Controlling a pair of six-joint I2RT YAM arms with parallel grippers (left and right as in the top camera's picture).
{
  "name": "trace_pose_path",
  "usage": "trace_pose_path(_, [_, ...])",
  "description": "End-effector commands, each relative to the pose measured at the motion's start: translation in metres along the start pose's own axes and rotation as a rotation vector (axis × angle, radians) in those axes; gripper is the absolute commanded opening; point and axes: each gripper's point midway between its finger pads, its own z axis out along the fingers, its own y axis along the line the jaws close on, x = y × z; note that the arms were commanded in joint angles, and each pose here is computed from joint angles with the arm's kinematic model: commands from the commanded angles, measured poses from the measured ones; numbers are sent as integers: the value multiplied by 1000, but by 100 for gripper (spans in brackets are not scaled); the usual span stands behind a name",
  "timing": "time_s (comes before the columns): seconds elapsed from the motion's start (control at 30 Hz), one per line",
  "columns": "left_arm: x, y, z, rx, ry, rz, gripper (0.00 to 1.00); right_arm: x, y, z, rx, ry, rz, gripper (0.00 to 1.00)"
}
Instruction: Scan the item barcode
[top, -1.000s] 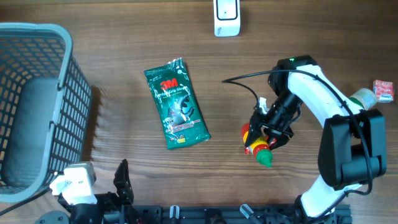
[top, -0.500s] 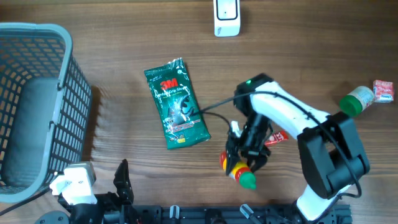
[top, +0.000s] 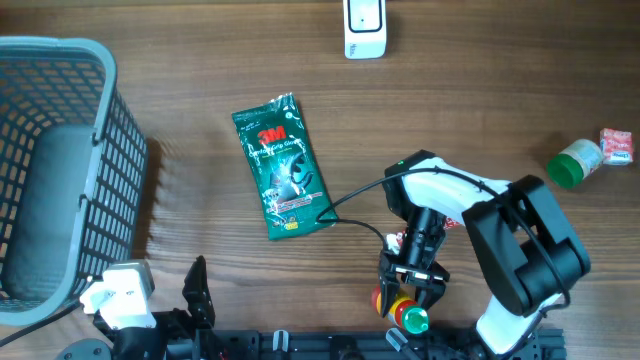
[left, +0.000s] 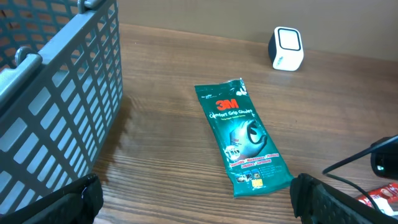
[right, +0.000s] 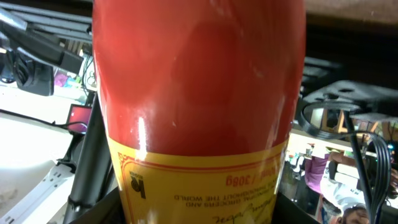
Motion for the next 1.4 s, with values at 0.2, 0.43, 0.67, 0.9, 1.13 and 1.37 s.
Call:
trace_pose_path(0.2, [-1, -2, -1, 8, -10, -14, 100, -14, 2, 1, -5, 38, 1, 44])
trace_pose_path(0.43, [-1, -2, -1, 8, -10, -14, 100, -27, 4, -14, 21, -14, -12, 50])
trace_pose_path(0.67, [-1, -2, -1, 8, -10, -14, 100, -35, -2, -13, -1, 34, 21, 50])
trace_pose_path(0.9, [-1, -2, -1, 8, -10, -14, 100, -45, 7, -33, -3, -1, -2, 69])
trace_pose_path(1.13, [-1, -2, -1, 8, -10, -14, 100, -74, 21, -91, 23, -212, -41, 80])
trace_pose_path(1.37, [-1, -2, -1, 8, -10, -14, 100, -80, 20, -115, -3, -287, -38, 99])
